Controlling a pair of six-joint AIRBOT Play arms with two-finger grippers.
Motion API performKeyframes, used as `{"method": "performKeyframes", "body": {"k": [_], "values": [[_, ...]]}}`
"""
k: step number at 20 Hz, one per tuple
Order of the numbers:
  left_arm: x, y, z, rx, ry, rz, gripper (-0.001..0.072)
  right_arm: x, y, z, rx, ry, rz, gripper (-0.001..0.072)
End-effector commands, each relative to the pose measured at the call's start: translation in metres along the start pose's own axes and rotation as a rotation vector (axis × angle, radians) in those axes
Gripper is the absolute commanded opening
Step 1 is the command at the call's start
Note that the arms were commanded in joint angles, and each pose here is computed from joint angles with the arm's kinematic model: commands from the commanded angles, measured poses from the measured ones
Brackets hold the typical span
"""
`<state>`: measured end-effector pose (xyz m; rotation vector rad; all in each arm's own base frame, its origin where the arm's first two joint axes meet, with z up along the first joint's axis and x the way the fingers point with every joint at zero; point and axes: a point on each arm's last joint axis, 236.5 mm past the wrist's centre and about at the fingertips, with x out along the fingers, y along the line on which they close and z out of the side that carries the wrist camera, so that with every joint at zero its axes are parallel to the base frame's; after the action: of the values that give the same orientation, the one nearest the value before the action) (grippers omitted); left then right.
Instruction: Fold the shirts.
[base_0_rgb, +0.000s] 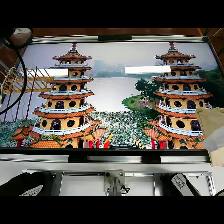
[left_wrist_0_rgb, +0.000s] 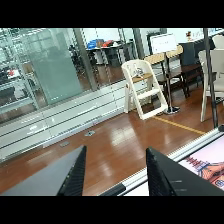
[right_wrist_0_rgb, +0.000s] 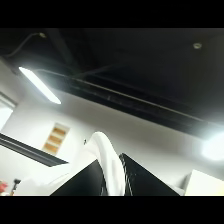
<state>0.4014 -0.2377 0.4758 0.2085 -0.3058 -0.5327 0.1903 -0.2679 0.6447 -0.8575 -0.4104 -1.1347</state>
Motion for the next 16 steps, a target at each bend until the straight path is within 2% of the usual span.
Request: {"method": "performKeyframes", "body": {"k": [1, 7, 9, 10, 11, 12, 16], "values": [[0.000, 0.001, 0.000, 0.001, 0.000, 0.002, 0.0448, 0.005, -0.022, -0.023, -0.014, 0.033, -0.053, 0.0082], [0.000, 0.004, -0.002, 0.002, 0.006, 0.009, 0.0448, 0.004, -0.043, -0.115, -0.034, 0.303, -0.114, 0.0083], [0.000, 0.004, -0.003, 0.002, 0.008, 0.008, 0.0449, -0.002, -0.038, -0.137, 0.038, 0.391, -0.111, 0.0104], [0.000, 0.005, -0.003, 0.002, 0.007, 0.009, 0.0448, -0.004, -0.035, -0.141, 0.087, 0.410, -0.104, 0.0195], [0.000, 0.005, -0.003, 0.003, 0.007, 0.010, 0.0448, -0.007, -0.033, -0.139, 0.139, 0.420, -0.098, 0.0395], [0.000, 0.006, -0.003, 0.004, 0.008, 0.011, 0.0448, -0.011, -0.034, -0.135, 0.164, 0.428, -0.099, 0.0454], [0.000, 0.012, -0.003, 0.008, 0.003, 0.027, 0.0449, -0.038, -0.040, -0.105, 0.319, 0.468, -0.089, 0.0454]]}}
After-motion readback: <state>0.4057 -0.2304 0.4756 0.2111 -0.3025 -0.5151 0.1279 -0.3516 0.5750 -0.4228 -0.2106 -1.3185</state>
